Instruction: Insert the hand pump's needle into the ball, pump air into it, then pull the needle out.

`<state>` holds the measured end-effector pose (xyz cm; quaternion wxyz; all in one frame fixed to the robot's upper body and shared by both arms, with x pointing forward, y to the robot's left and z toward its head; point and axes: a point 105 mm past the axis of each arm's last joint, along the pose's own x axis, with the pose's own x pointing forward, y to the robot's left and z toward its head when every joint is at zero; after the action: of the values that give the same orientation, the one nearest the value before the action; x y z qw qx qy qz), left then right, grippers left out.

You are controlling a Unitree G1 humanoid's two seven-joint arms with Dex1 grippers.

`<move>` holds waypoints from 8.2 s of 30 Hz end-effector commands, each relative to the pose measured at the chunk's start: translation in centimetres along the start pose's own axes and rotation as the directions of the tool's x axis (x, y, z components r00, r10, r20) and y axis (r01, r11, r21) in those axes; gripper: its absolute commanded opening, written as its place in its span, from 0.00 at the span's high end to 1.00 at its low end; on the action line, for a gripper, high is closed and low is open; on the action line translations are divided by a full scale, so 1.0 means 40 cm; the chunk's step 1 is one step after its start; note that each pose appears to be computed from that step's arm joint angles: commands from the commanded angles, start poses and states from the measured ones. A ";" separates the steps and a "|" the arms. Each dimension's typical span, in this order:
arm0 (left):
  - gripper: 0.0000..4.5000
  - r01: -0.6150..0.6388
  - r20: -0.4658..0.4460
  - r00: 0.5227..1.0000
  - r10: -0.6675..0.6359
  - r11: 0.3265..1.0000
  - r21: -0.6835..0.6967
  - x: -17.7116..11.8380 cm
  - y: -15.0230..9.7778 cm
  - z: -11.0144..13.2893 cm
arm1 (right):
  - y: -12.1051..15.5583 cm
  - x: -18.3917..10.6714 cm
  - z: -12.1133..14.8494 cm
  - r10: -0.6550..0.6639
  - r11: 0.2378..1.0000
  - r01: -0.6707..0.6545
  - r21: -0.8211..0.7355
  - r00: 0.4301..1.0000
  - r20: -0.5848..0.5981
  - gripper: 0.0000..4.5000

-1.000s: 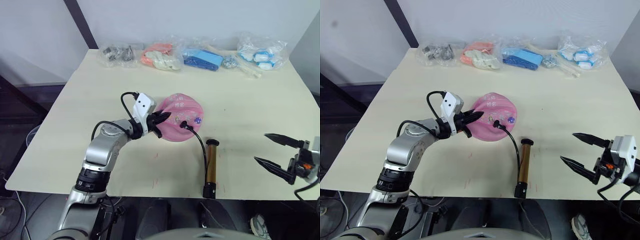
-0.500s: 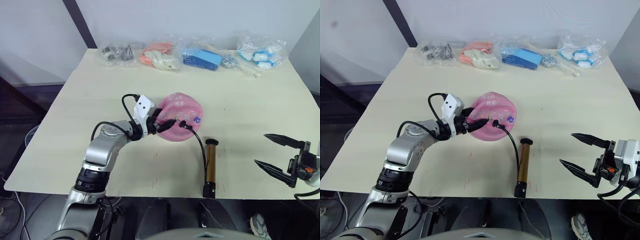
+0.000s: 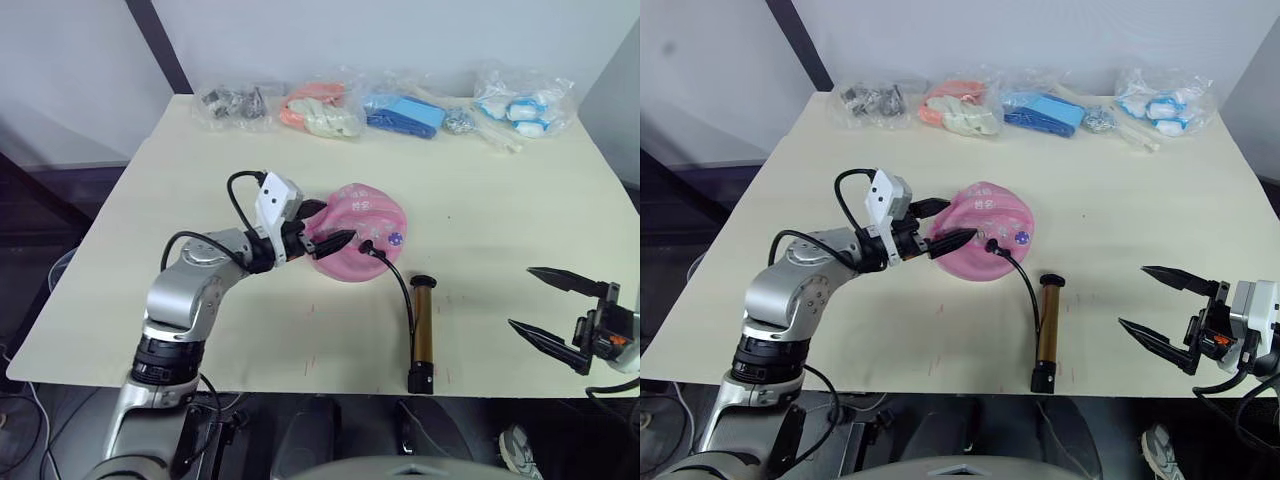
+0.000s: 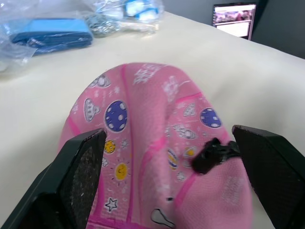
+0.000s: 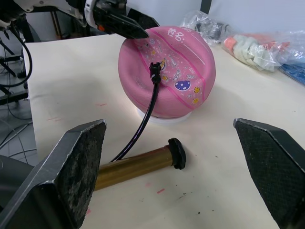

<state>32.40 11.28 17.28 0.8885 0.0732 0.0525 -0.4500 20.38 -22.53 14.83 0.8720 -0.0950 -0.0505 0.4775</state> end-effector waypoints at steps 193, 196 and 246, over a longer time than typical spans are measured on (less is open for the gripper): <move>0.01 0.303 -0.624 0.760 -0.180 0.948 0.095 0.100 -0.310 -0.292 | 0.061 -0.056 -0.039 0.149 0.989 -0.148 0.008 0.988 -0.039 0.00; 0.01 0.318 -0.616 0.763 -0.199 0.944 0.089 0.103 -0.309 -0.292 | 0.059 -0.054 -0.038 0.152 0.988 -0.152 0.005 0.988 -0.037 0.00; 0.70 0.336 -0.071 0.941 -0.331 0.939 0.071 0.125 -0.315 -0.191 | 0.080 0.158 -0.019 -0.342 0.745 0.236 0.624 0.938 0.054 0.00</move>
<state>24.45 1.38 6.37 0.7816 0.1262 0.1107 -0.6007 21.19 -16.21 12.27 0.9145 0.2143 0.0305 0.3419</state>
